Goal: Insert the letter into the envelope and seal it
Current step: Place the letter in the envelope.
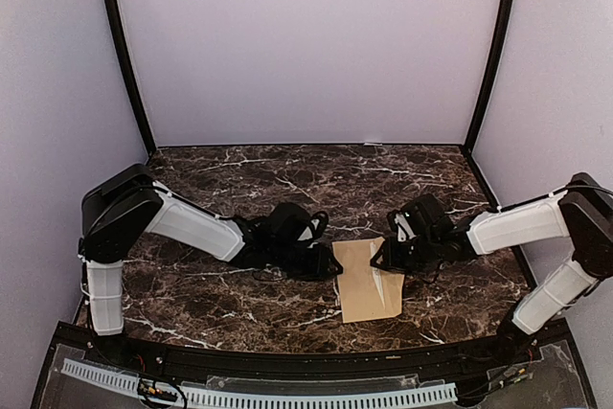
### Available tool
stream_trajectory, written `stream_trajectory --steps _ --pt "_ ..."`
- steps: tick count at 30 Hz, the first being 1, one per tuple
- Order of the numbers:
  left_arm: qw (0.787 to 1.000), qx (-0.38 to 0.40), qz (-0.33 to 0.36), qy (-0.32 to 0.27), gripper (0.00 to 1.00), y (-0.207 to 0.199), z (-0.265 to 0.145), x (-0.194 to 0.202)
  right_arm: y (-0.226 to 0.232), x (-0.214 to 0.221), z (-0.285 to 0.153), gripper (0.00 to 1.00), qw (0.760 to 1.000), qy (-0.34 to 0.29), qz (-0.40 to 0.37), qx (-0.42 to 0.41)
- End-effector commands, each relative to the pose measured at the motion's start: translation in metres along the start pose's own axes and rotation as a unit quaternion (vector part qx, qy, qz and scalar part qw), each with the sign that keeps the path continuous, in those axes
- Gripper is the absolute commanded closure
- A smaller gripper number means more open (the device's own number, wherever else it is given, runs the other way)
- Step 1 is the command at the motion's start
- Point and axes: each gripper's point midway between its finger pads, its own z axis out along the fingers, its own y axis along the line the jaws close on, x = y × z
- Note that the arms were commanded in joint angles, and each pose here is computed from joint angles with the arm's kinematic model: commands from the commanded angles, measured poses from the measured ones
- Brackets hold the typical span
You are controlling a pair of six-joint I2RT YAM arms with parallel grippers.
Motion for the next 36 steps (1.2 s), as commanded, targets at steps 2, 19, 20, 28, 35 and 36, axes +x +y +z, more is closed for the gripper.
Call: stream_trajectory --steps 2,19,20,28,35,36 --pt "0.999 -0.034 0.0 0.022 0.69 0.021 0.009 0.007 -0.001 -0.009 0.005 0.73 1.0 -0.002 -0.008 0.014" --pt "0.999 -0.029 -0.002 0.044 0.86 0.03 0.024 0.017 0.015 -0.004 0.017 0.83 0.999 0.017 -0.013 -0.035" --pt "0.999 -0.029 -0.002 0.044 0.86 0.03 0.024 0.017 0.016 -0.004 0.017 0.84 0.999 0.018 -0.013 -0.037" --pt "0.999 -0.03 0.002 0.04 0.87 0.026 0.024 0.012 0.021 -0.006 0.013 0.85 0.999 0.013 -0.016 -0.043" --pt "0.997 -0.026 0.057 -0.039 0.77 -0.014 -0.02 -0.036 0.034 -0.018 -0.014 0.78 0.998 -0.007 -0.033 -0.048" --pt "0.997 -0.027 0.059 -0.048 0.74 -0.017 -0.027 -0.042 0.035 -0.02 -0.019 0.76 0.998 -0.011 -0.036 -0.047"
